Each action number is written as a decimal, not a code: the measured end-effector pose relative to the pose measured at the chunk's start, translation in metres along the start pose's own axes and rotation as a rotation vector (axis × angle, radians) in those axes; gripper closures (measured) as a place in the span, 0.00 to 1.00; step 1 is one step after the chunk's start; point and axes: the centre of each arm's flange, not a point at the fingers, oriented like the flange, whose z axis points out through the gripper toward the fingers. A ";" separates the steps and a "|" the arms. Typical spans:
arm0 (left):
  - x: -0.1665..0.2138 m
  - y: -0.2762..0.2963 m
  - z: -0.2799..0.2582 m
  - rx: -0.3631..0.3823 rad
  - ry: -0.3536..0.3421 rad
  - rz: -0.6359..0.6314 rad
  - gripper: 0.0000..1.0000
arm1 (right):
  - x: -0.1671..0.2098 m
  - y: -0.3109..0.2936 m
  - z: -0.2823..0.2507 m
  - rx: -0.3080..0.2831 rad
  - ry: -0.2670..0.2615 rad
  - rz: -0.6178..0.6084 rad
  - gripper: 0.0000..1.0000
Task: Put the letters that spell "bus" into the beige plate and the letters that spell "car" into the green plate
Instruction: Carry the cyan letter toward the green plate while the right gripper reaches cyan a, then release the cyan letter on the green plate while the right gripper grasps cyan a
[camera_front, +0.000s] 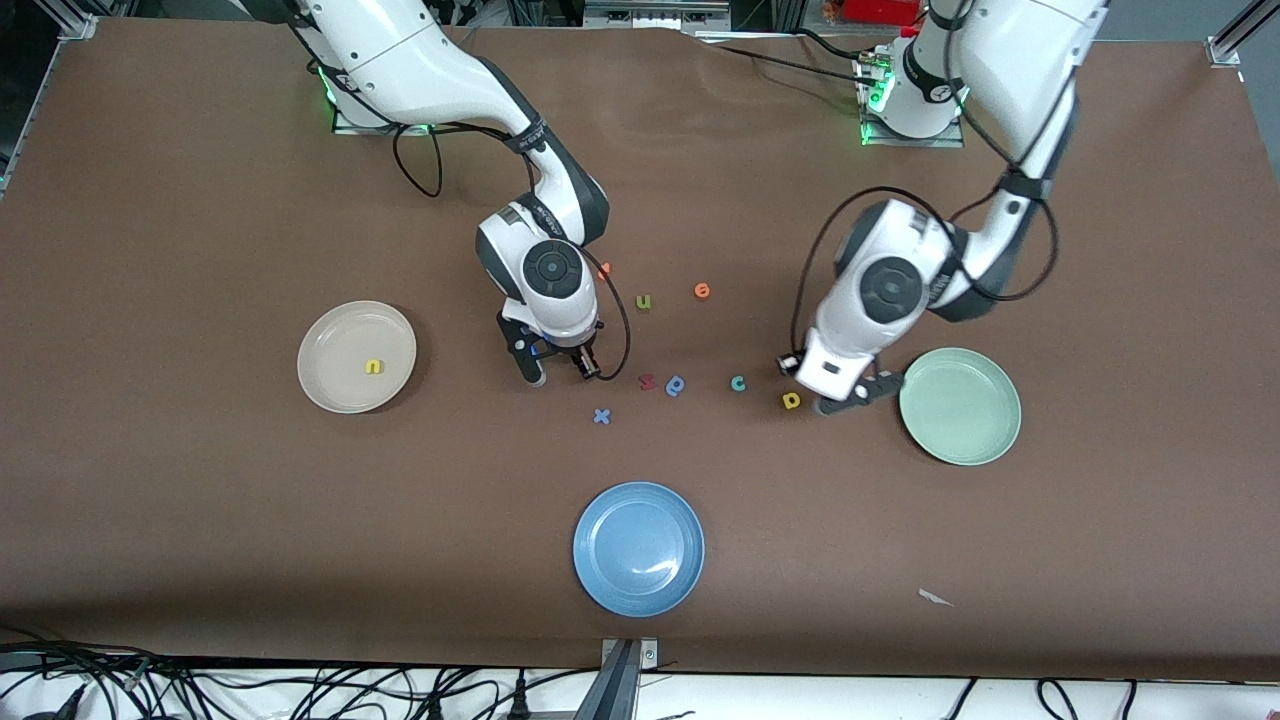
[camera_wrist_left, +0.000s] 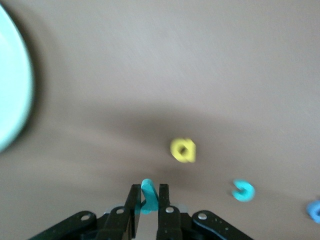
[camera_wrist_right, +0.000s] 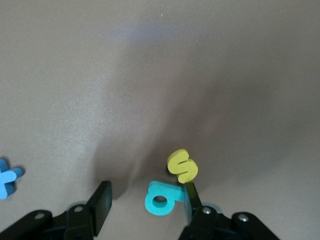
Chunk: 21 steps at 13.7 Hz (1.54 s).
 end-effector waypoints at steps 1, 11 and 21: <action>0.018 -0.023 -0.002 -0.004 0.002 0.039 0.82 | 0.000 0.000 0.000 0.000 0.000 -0.001 0.36; 0.095 -0.164 0.034 0.138 -0.006 0.380 0.56 | -0.011 0.004 0.001 -0.025 0.009 -0.020 0.45; 0.053 0.010 0.034 0.030 0.044 0.213 0.00 | -0.003 -0.001 -0.020 -0.065 0.034 -0.043 0.63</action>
